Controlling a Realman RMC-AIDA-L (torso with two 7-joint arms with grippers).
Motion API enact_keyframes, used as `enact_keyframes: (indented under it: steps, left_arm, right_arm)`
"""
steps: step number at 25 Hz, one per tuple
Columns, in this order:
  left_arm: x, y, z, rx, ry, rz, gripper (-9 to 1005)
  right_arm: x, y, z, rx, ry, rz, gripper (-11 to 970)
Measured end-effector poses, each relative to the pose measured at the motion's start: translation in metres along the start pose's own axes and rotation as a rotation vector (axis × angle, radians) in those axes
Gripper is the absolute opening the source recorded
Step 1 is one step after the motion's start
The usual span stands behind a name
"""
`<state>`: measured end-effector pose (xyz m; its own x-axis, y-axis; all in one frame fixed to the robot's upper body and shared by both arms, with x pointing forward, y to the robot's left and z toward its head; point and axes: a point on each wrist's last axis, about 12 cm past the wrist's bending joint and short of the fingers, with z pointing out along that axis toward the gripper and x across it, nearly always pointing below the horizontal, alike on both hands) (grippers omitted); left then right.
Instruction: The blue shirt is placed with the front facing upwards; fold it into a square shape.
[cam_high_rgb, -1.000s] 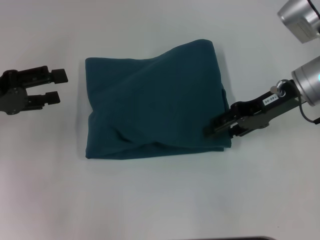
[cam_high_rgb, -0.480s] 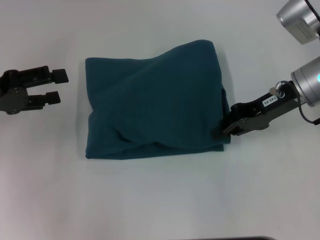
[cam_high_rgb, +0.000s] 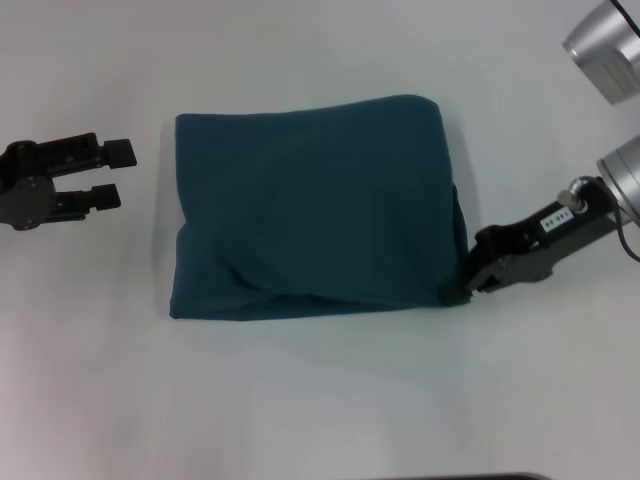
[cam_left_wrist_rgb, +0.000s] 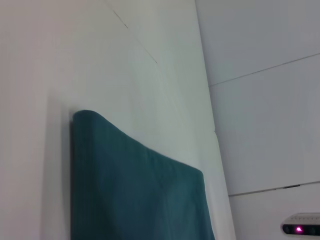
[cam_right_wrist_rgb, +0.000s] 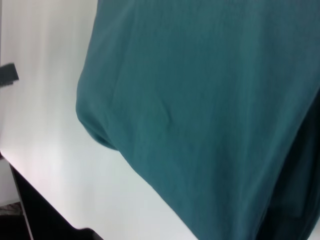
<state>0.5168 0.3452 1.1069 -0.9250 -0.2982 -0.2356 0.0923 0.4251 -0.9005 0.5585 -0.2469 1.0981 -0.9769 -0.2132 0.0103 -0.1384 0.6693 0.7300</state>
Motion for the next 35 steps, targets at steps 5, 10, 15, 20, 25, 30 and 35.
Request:
enact_keyframes:
  steps: [5,10,15,20,25,30,35]
  left_arm:
    - [0.0,0.0,0.001,0.001,0.0,0.0,885]
    - [-0.001,-0.001,0.002,0.002,0.001,0.002,885]
    - [0.001,0.0,0.001,0.002,-0.002,-0.002,886]
    - [0.0,0.0,0.0,0.001,-0.006,-0.001,886]
    - [0.0,0.0,0.0,0.002,-0.006,0.001,886]
    - [-0.001,0.001,-0.003,0.004,-0.019,0.004,886]
    - [-0.001,-0.005,-0.008,0.051,-0.036,0.15,886]
  right_arm:
    - [0.005,-0.008,-0.001,0.033,0.009,0.026,18]
    - [0.001,-0.009,-0.001,0.053,-0.008,0.022,22]
    - [0.001,-0.009,0.0,0.049,-0.007,0.026,27]
    - [0.003,-0.012,-0.006,0.053,-0.016,0.027,31]
    - [0.003,-0.021,-0.023,0.062,-0.056,0.049,122]
    - [0.002,-0.033,-0.069,0.05,-0.235,0.005,213]
    - [0.01,-0.033,-0.105,-0.051,-0.582,-0.352,390]
